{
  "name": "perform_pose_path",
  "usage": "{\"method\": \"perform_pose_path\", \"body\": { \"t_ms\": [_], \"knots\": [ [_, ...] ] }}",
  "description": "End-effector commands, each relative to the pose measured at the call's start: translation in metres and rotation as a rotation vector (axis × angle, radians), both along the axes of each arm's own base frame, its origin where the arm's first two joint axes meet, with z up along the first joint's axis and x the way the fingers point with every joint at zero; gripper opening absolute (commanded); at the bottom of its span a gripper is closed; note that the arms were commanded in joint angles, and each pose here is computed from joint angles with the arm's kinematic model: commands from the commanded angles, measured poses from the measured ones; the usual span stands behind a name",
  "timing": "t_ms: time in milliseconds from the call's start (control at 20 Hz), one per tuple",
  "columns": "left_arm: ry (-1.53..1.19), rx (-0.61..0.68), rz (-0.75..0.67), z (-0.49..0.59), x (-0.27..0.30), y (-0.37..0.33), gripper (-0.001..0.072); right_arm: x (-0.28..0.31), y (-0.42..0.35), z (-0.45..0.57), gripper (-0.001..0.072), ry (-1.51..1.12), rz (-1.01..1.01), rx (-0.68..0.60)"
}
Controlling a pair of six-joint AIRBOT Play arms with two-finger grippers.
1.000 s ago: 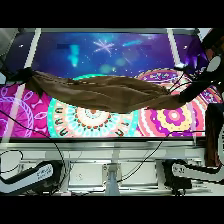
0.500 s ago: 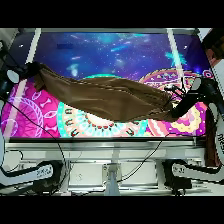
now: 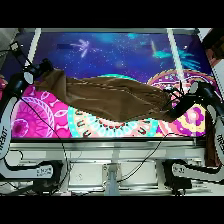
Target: Fold the clothes and pants, and hang the long-sleeved shirts on hangers.
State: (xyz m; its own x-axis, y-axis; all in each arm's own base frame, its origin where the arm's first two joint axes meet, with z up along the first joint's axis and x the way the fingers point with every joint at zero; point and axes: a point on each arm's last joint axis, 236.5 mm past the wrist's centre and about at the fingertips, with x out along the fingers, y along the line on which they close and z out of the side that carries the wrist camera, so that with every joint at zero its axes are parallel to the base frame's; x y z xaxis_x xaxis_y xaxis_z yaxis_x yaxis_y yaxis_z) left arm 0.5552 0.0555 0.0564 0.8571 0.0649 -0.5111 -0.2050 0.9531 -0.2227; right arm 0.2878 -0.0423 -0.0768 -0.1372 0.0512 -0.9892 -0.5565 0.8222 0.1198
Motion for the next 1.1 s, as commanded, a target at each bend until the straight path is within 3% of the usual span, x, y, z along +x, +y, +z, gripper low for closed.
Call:
{"method": "perform_pose_path", "body": {
  "t_ms": [0, 200, 350, 400, 450, 600, 700, 1050],
  "knots": [
    [-0.043, 0.055, 0.020, 0.022, -0.003, 0.021, 0.0706, 0.004, 0.000, -0.001, 0.0035, -0.019, -0.002, -0.002],
    [-0.045, 0.056, 0.142, 0.051, -0.032, 0.085, 0.0698, 0.004, 0.000, -0.001, 0.0035, -0.019, -0.002, -0.001],
    [0.273, 0.043, 0.199, -0.005, -0.095, 0.127, 0.0696, 0.005, 0.002, -0.001, 0.0035, -0.023, -0.006, 0.008],
    [0.410, 0.034, 0.186, -0.031, -0.120, 0.134, 0.0676, 0.007, 0.004, -0.001, 0.0035, -0.029, -0.009, 0.014],
    [0.547, 0.019, 0.148, -0.057, -0.144, 0.134, 0.0610, 0.009, 0.004, -0.001, 0.0035, -0.038, -0.011, 0.017],
    [0.783, 0.020, -0.115, -0.107, -0.181, 0.109, 0.0602, 0.014, 0.004, -0.002, 0.0035, -0.058, -0.012, 0.014],
    [0.802, 0.048, -0.180, -0.123, -0.176, 0.103, 0.0603, 0.013, 0.004, -0.002, 0.0035, -0.057, -0.012, 0.014],
    [0.606, 0.181, -0.157, -0.139, -0.107, 0.109, 0.0602, 0.013, 0.004, -0.002, 0.0035, -0.057, -0.016, 0.014]
  ]
}}
